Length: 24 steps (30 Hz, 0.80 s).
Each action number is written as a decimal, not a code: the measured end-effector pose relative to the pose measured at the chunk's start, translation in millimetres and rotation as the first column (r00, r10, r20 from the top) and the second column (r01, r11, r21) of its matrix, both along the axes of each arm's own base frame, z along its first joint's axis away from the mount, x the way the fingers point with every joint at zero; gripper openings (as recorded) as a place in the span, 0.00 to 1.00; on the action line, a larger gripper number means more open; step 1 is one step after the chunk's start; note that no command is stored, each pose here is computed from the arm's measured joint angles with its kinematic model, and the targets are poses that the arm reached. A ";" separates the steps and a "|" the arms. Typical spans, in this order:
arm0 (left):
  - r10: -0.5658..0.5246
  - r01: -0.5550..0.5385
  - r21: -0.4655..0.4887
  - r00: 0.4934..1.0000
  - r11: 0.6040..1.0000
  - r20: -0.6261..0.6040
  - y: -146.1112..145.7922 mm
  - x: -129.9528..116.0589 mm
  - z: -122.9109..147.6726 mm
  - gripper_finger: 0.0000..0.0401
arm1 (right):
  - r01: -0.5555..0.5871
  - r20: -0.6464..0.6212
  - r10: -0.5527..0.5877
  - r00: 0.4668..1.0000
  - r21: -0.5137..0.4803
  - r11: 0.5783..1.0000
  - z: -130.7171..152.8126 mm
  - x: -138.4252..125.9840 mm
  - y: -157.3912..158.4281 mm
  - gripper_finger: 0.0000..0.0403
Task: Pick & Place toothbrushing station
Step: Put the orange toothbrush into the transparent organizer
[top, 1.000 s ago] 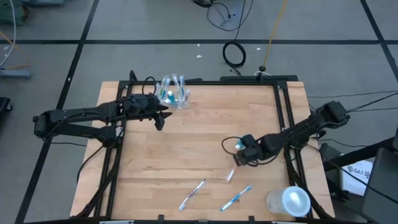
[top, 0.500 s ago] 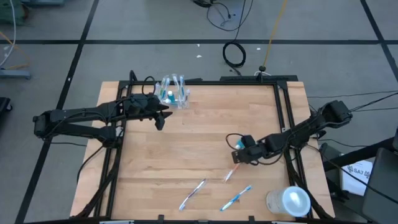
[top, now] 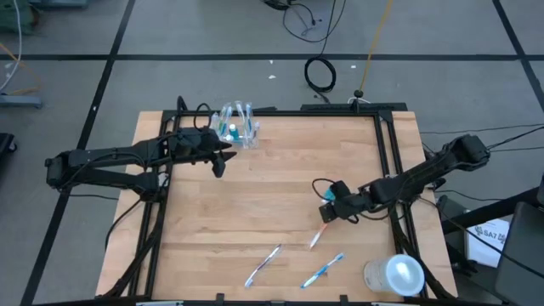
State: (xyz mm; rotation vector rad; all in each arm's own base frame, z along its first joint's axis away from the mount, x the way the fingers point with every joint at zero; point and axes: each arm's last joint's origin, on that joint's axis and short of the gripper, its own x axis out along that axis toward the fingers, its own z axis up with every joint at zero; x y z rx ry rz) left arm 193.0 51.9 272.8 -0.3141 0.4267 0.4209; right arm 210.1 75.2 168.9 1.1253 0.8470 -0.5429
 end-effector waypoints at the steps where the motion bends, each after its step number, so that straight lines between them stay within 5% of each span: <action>1: 0.000 0.000 0.001 1.000 1.000 0.004 0.0 0.2 0.3 0.45 | 0.015 -0.023 -0.015 1.000 0.013 1.000 -1.2 -2.1 0.7 0.28; 8: 0.000 0.000 0.002 1.000 1.000 0.006 0.1 0.3 0.6 0.45 | 0.045 -0.173 -0.030 0.985 0.089 0.995 -14.5 -10.6 11.3 0.28; 18: 0.000 0.000 0.003 1.000 1.000 0.010 0.1 0.5 0.9 0.45 | 0.094 -0.232 -0.084 0.969 0.036 0.995 -30.0 -2.7 2.3 0.28; 24: 0.000 0.000 0.004 1.000 1.000 0.015 0.2 0.7 1.3 0.45 | -0.006 -0.239 0.000 0.971 -0.023 1.000 -33.6 0.9 -3.0 0.28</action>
